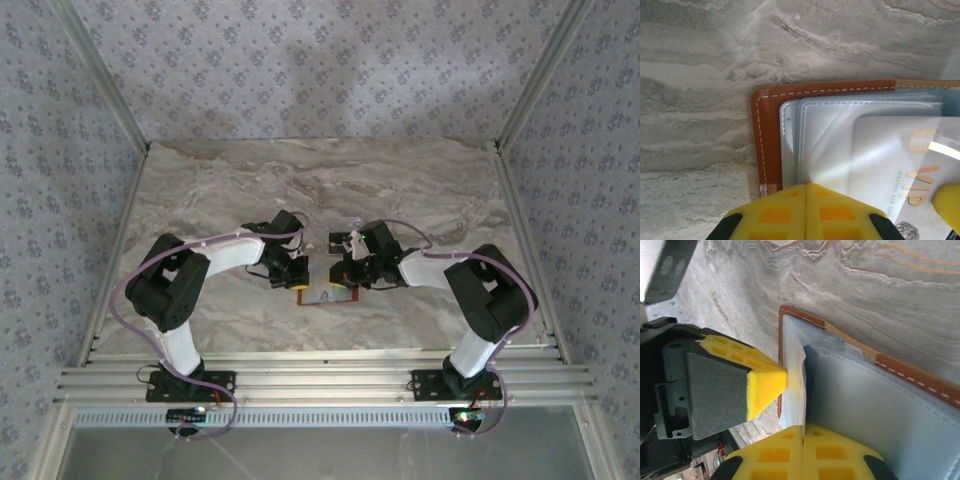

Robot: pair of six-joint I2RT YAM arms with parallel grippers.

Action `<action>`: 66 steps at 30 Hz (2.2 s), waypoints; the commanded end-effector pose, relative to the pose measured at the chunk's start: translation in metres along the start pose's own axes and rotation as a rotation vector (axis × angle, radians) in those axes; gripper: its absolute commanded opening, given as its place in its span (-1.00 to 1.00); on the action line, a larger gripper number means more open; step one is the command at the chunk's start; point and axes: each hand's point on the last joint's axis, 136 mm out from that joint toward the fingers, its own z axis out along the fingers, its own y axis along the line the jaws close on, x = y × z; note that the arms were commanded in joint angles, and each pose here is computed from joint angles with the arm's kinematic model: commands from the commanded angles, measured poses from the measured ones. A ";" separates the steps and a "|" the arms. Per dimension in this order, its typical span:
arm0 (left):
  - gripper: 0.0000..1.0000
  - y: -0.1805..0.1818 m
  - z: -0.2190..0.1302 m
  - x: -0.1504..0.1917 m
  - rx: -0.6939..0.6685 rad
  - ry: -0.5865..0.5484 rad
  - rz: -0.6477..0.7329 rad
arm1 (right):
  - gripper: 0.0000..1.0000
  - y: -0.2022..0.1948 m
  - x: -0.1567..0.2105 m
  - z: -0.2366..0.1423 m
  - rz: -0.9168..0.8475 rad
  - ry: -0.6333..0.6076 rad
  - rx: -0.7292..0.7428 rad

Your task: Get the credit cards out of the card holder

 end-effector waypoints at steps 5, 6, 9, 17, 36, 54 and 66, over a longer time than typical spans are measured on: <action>-0.83 0.063 0.023 0.026 -0.238 0.078 -0.040 | -0.96 -0.015 0.000 -0.033 -0.051 -0.037 0.230; -0.83 0.063 0.023 0.026 -0.240 0.078 -0.037 | -0.96 -0.018 0.000 -0.039 -0.041 -0.043 0.267; -0.84 0.062 0.021 0.025 -0.242 0.072 -0.028 | -0.96 -0.014 -0.001 -0.054 -0.099 -0.049 0.304; -0.84 0.050 0.013 0.022 -0.224 0.058 0.017 | -0.98 0.017 -0.012 -0.088 -0.186 -0.113 0.282; -0.77 0.001 -0.036 0.011 -0.128 -0.056 0.068 | -1.00 0.054 -0.076 -0.128 -0.976 -0.125 0.494; -0.70 0.030 -0.055 0.009 -0.106 -0.123 -0.023 | -1.00 0.030 -0.117 -0.115 -1.525 0.496 0.560; -0.59 0.042 -0.063 0.006 -0.073 -0.160 -0.051 | -1.00 0.010 -0.152 -0.088 -1.568 0.603 0.541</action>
